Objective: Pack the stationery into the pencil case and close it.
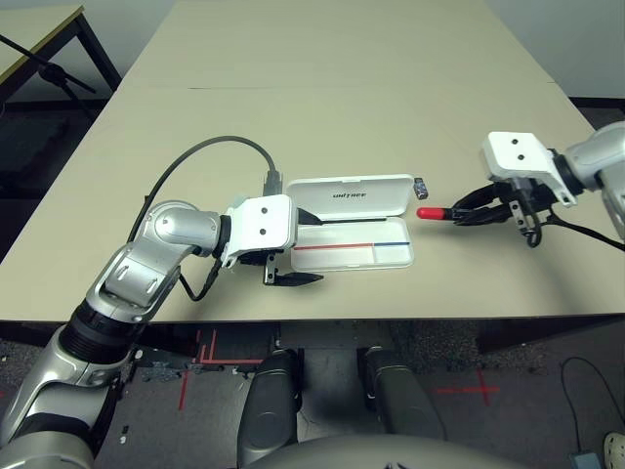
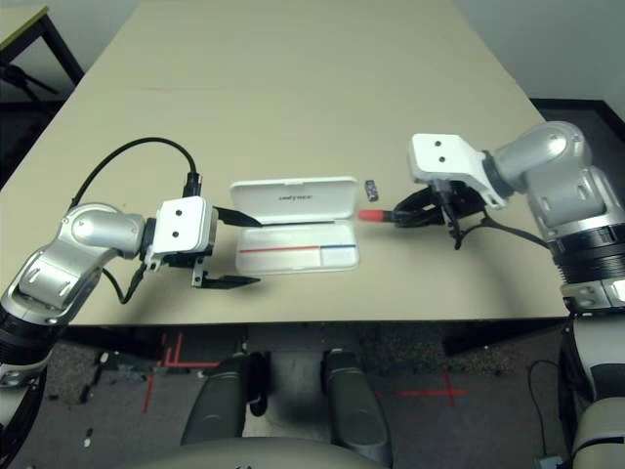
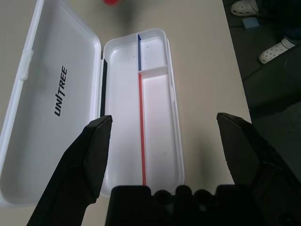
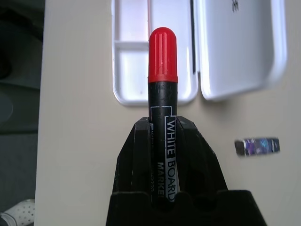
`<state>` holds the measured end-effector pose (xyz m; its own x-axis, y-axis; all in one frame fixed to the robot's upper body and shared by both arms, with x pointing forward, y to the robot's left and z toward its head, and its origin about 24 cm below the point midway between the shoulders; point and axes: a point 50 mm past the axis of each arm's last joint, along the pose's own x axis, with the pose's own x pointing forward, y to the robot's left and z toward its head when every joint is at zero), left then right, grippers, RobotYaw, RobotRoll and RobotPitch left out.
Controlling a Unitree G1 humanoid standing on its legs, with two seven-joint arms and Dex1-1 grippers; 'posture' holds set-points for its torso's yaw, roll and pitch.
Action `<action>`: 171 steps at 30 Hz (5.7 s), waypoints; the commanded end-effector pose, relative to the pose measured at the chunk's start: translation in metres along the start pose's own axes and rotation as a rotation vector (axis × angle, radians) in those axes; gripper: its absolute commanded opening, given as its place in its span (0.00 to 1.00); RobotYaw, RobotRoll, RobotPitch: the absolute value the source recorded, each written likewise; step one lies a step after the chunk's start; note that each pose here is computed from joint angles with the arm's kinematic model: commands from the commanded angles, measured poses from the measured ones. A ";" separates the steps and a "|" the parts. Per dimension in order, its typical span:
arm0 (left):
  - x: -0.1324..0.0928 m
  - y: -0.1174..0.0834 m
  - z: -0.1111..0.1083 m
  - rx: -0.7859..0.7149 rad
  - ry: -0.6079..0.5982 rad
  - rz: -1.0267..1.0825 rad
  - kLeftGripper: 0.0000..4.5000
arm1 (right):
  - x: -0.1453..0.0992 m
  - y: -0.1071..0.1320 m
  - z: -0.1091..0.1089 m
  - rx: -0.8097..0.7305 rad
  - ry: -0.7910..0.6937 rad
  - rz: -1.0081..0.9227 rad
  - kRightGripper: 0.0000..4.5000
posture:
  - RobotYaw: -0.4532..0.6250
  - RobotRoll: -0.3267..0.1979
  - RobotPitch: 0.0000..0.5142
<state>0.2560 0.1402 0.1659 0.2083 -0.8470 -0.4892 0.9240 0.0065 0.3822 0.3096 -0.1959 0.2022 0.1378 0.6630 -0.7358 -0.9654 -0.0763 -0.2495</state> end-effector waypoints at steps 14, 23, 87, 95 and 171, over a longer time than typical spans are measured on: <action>0.003 -0.009 -0.005 -0.022 0.025 0.006 1.00 | 0.066 0.001 0.038 -0.056 -0.044 0.046 0.11 | 0.54 0.62 0.29; 0.004 -0.011 -0.004 -0.028 0.027 0.015 1.00 | 0.084 -0.003 0.046 -0.084 -0.047 0.003 0.11 | 0.55 0.62 0.29; -0.048 0.029 -0.035 -0.410 0.457 0.415 1.00 | -0.023 0.055 -0.004 0.283 -0.337 -0.036 1.00 | 0.49 0.62 0.30; -0.064 0.047 -0.058 -0.612 0.683 0.645 1.00 | -0.018 0.055 -0.005 0.275 -0.329 -0.038 1.00 | 0.48 0.62 0.29; 0.029 0.012 0.001 -0.184 0.287 -0.113 0.24 | -0.005 0.044 -0.020 0.225 -0.232 -0.064 1.00 | 0.48 0.62 0.30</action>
<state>0.2702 0.1193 0.1620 0.1673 -0.6819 -0.7120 0.9831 0.0612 0.1724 0.2720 -0.2161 0.1841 0.1755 0.8259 -0.5357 -0.9837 0.1251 -0.1294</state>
